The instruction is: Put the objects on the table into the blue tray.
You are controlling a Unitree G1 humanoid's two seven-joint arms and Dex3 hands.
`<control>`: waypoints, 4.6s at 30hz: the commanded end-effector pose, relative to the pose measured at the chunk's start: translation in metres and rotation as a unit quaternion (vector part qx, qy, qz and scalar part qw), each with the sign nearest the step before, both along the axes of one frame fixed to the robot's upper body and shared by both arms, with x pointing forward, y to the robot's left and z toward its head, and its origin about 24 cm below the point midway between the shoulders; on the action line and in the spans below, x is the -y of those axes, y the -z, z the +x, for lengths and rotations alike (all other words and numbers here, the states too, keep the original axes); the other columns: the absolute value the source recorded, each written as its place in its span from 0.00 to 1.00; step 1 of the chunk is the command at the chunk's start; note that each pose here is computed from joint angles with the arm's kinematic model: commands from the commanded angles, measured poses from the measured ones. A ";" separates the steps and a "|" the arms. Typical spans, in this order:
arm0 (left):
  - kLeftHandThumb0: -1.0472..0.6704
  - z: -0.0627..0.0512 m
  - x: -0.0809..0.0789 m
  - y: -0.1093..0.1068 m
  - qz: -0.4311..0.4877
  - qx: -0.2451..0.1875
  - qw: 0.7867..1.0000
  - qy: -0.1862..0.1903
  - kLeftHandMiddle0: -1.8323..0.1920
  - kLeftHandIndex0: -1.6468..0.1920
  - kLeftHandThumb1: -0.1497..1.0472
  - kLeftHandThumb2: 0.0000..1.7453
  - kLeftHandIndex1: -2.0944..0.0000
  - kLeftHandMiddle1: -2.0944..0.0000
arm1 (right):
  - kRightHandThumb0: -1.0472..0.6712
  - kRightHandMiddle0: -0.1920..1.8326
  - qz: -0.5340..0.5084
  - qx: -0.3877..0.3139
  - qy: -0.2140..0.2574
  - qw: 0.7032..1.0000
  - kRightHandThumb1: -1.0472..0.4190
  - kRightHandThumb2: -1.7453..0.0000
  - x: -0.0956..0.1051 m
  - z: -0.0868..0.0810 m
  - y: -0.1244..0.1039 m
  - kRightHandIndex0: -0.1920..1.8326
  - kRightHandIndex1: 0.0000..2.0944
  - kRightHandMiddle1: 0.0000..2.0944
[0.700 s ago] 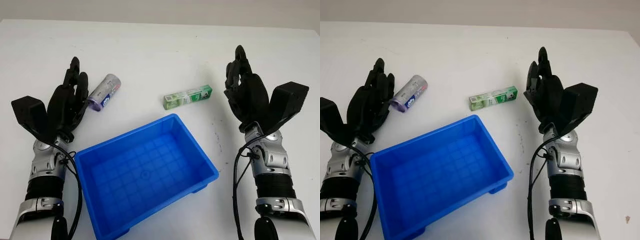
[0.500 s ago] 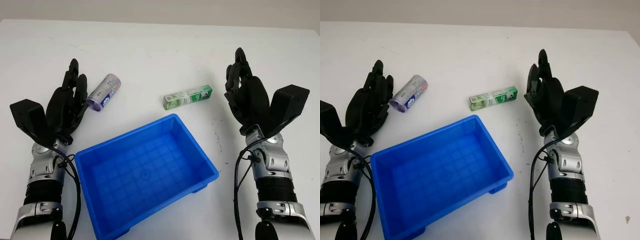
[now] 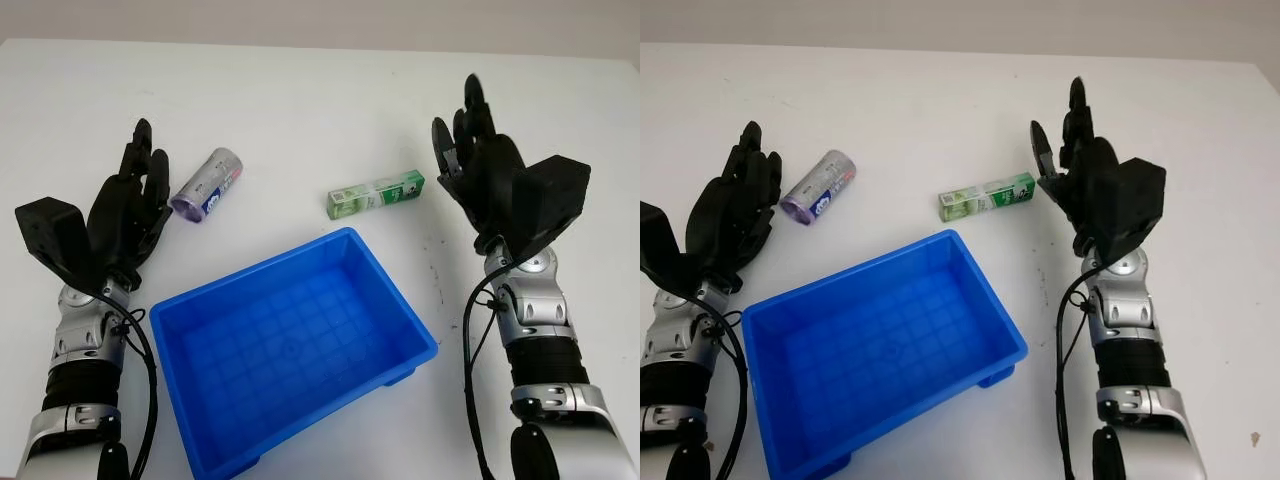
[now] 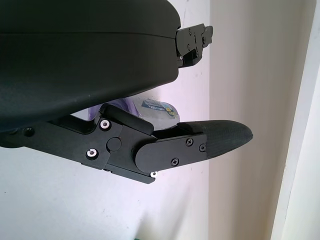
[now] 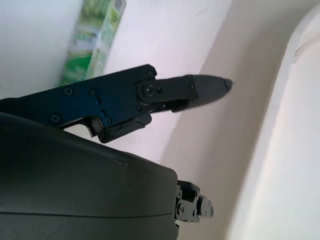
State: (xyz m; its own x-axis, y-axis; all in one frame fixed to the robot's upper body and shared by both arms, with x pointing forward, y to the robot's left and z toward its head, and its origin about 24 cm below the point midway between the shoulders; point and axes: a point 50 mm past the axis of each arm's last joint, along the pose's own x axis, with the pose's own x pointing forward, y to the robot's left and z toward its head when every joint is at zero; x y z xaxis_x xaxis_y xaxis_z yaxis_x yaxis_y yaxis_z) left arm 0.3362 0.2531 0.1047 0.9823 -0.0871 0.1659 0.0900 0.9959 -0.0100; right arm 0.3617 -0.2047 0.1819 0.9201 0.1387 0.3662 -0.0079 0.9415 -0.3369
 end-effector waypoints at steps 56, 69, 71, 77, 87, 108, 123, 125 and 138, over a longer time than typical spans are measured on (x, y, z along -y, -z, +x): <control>0.17 0.000 0.008 0.002 -0.004 -0.004 1.000 0.002 1.00 1.00 1.00 0.33 1.00 1.00 | 0.30 0.49 -0.632 0.103 -0.087 0.764 0.02 0.97 -0.012 0.023 0.017 0.63 1.00 1.00; 0.18 0.001 0.011 0.003 -0.002 -0.002 1.000 0.012 1.00 1.00 1.00 0.33 1.00 1.00 | 0.37 0.48 -0.503 0.182 -0.025 0.844 0.02 0.97 -0.017 0.027 -0.052 0.61 1.00 1.00; 0.17 0.001 0.011 0.004 -0.001 -0.003 1.000 0.012 1.00 1.00 1.00 0.33 1.00 1.00 | 0.36 0.49 -0.464 0.194 -0.026 0.864 0.02 0.97 -0.019 0.026 -0.068 0.63 1.00 1.00; 0.17 0.002 0.012 0.004 -0.002 -0.006 1.000 0.012 1.00 1.00 1.00 0.33 1.00 1.00 | 0.39 0.50 -0.346 0.225 -0.072 0.908 0.00 0.97 -0.027 0.014 -0.103 0.63 1.00 1.00; 0.17 0.003 0.011 0.003 -0.006 -0.004 1.000 0.007 1.00 1.00 1.00 0.32 1.00 1.00 | 0.40 0.51 -0.299 0.228 -0.185 0.908 0.01 0.97 -0.053 -0.027 -0.108 0.64 1.00 1.00; 0.17 0.006 0.019 0.002 -0.008 -0.001 1.000 0.015 1.00 1.00 1.00 0.32 1.00 1.00 | 0.42 0.49 -0.380 0.019 -0.325 0.866 0.00 0.96 -0.085 -0.082 -0.089 0.69 1.00 1.00; 0.17 0.006 0.019 0.004 -0.013 -0.004 1.000 0.013 1.00 1.00 1.00 0.32 1.00 1.00 | 0.36 0.00 -0.394 0.020 -0.348 0.851 0.01 0.96 -0.079 -0.074 -0.090 0.00 0.04 0.03; 0.17 0.007 0.019 0.005 -0.013 -0.005 1.000 0.014 1.00 1.00 1.00 0.32 1.00 1.00 | 0.38 0.00 -0.365 0.022 -0.335 0.868 0.00 0.95 -0.077 -0.071 -0.091 0.00 0.02 0.01; 0.17 0.004 0.017 0.007 -0.011 -0.006 1.000 0.011 1.00 1.00 1.00 0.32 1.00 1.00 | 0.23 0.02 -0.156 0.021 -0.117 0.981 0.00 0.69 -0.013 -0.010 -0.102 0.01 0.01 0.02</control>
State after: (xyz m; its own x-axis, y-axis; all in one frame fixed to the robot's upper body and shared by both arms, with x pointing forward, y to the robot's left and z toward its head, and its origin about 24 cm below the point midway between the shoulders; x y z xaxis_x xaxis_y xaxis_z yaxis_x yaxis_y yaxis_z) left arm 0.3409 0.2360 0.0970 0.9834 -0.1052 0.1475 0.1117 0.9931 -0.0361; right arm 0.3470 -0.1839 0.2790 0.8181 0.5002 0.2837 -0.2177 0.7261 -0.6522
